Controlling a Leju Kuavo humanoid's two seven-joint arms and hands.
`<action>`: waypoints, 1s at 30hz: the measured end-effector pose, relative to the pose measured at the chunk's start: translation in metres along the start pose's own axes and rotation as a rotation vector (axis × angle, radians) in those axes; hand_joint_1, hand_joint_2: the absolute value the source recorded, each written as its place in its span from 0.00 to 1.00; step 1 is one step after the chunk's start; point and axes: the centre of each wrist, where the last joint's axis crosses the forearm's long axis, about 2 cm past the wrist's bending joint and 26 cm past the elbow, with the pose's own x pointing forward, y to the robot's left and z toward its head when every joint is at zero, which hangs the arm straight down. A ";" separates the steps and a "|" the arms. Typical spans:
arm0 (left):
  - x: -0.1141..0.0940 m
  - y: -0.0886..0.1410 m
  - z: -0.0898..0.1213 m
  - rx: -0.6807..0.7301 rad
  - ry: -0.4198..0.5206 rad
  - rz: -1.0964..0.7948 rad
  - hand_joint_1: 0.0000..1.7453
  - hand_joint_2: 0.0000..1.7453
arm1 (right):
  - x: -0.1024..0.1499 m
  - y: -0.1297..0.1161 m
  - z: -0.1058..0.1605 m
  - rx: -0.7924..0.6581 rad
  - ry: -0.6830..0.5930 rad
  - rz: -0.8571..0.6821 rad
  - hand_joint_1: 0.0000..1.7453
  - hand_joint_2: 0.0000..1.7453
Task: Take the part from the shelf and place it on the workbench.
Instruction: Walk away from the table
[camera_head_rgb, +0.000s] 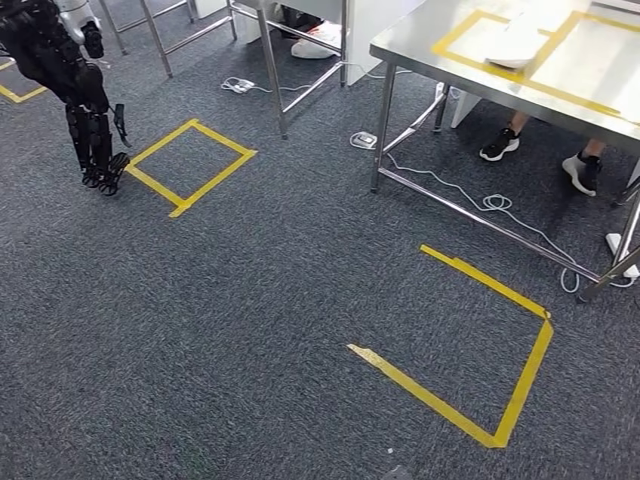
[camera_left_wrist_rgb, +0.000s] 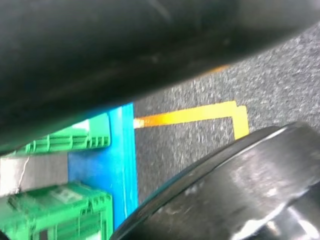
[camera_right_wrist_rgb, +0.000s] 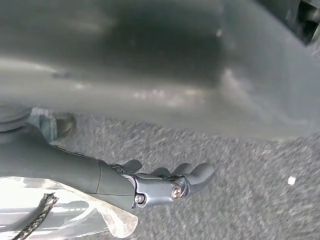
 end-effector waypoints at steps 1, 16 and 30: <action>-0.001 0.000 0.000 -0.001 0.003 0.000 0.00 0.00 | 0.000 0.000 0.000 0.000 0.000 0.002 0.00 0.00; 0.003 -0.002 0.000 -0.023 0.019 -0.019 0.00 0.00 | -0.002 -0.003 -0.001 0.009 0.003 0.044 0.00 0.00; 0.005 -0.003 0.001 -0.034 0.009 -0.041 0.00 0.00 | -0.004 -0.003 0.000 0.003 0.012 0.062 0.00 0.00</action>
